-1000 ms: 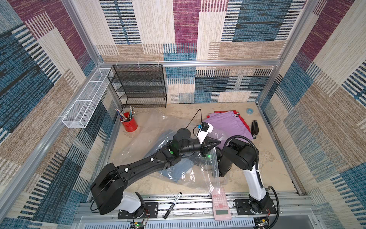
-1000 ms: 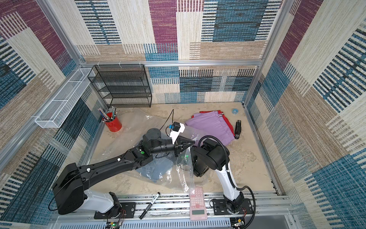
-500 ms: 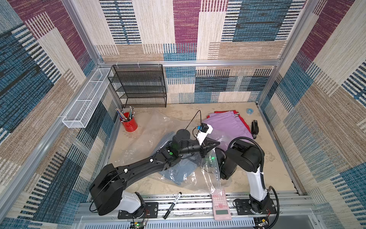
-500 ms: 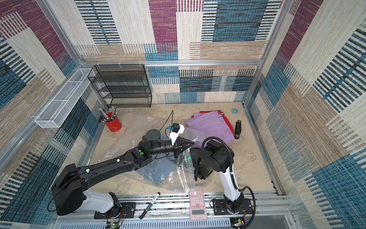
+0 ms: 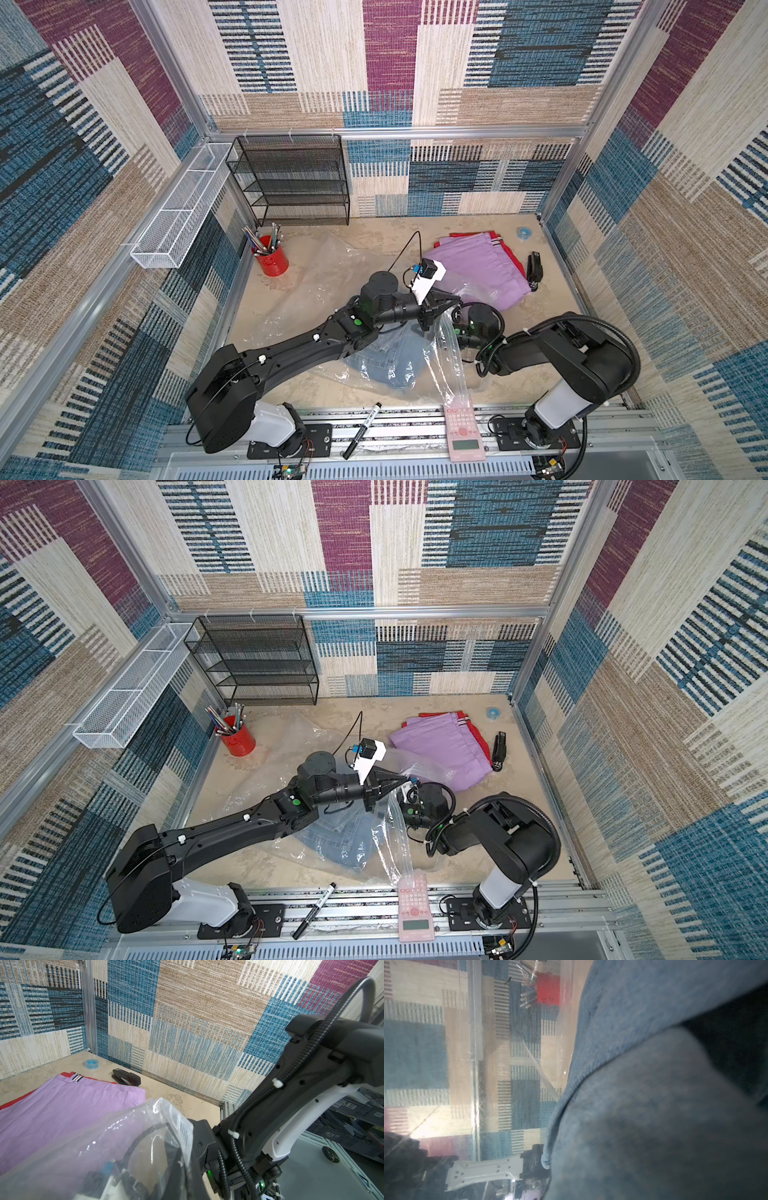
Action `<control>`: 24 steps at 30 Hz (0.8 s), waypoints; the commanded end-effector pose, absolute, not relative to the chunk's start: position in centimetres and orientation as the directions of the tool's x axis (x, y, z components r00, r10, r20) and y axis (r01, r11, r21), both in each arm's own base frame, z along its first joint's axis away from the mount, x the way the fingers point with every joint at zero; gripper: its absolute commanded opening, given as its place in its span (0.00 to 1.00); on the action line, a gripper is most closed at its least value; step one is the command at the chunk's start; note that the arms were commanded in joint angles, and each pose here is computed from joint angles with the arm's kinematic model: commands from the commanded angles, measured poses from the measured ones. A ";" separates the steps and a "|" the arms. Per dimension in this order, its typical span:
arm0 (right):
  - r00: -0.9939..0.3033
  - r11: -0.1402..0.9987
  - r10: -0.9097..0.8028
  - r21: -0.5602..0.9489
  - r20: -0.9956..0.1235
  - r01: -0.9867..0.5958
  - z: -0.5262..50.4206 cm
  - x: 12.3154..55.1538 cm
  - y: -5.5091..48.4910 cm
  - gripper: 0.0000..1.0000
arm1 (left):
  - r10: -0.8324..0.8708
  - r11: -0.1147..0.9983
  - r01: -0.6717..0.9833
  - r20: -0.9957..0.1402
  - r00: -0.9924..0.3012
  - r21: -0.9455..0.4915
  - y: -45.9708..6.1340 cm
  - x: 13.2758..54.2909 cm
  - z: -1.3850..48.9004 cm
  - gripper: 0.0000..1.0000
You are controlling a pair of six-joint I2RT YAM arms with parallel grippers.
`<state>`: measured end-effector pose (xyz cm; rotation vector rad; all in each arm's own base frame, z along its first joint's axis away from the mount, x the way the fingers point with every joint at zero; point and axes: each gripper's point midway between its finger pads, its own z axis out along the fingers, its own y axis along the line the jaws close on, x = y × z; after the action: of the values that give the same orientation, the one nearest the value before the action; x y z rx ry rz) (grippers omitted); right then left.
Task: Take the trousers out of the vacuum bag
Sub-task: Take out the trousers from the vacuum bag.
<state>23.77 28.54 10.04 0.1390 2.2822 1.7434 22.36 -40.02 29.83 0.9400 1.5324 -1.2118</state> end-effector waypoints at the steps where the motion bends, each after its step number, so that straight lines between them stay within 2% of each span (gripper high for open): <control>1: -0.974 0.354 0.162 0.930 -0.161 -0.095 8.3 22.1 27.8 0.05 | 0.008 0.223 0.947 -0.971 -0.238 -0.230 -40.1 22.6 30.5 0.00; 4: -0.973 0.368 0.183 0.928 -0.138 -0.062 7.3 22.1 27.0 0.09 | 0.008 0.217 0.948 -0.970 -0.241 -0.234 -40.2 22.5 30.5 0.00; 7: -0.974 0.336 0.194 0.940 -0.120 -0.049 6.9 22.0 27.0 0.19 | 0.008 0.211 0.949 -0.970 -0.242 -0.235 -40.2 22.4 30.6 0.00; 15: -0.973 0.178 0.202 0.981 -0.108 -0.072 8.5 22.1 27.9 0.72 | 0.020 0.218 0.949 -0.971 -0.237 -0.228 -39.8 22.3 30.6 0.00; 24: -0.964 0.155 0.253 0.987 -0.082 -0.044 8.5 23.5 28.1 0.76 | 0.016 0.222 0.949 -0.972 -0.234 -0.225 -39.7 22.2 30.8 0.00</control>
<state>22.54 27.70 6.59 0.2294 2.2962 1.8570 22.17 -39.83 30.22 0.9575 1.5275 -1.1973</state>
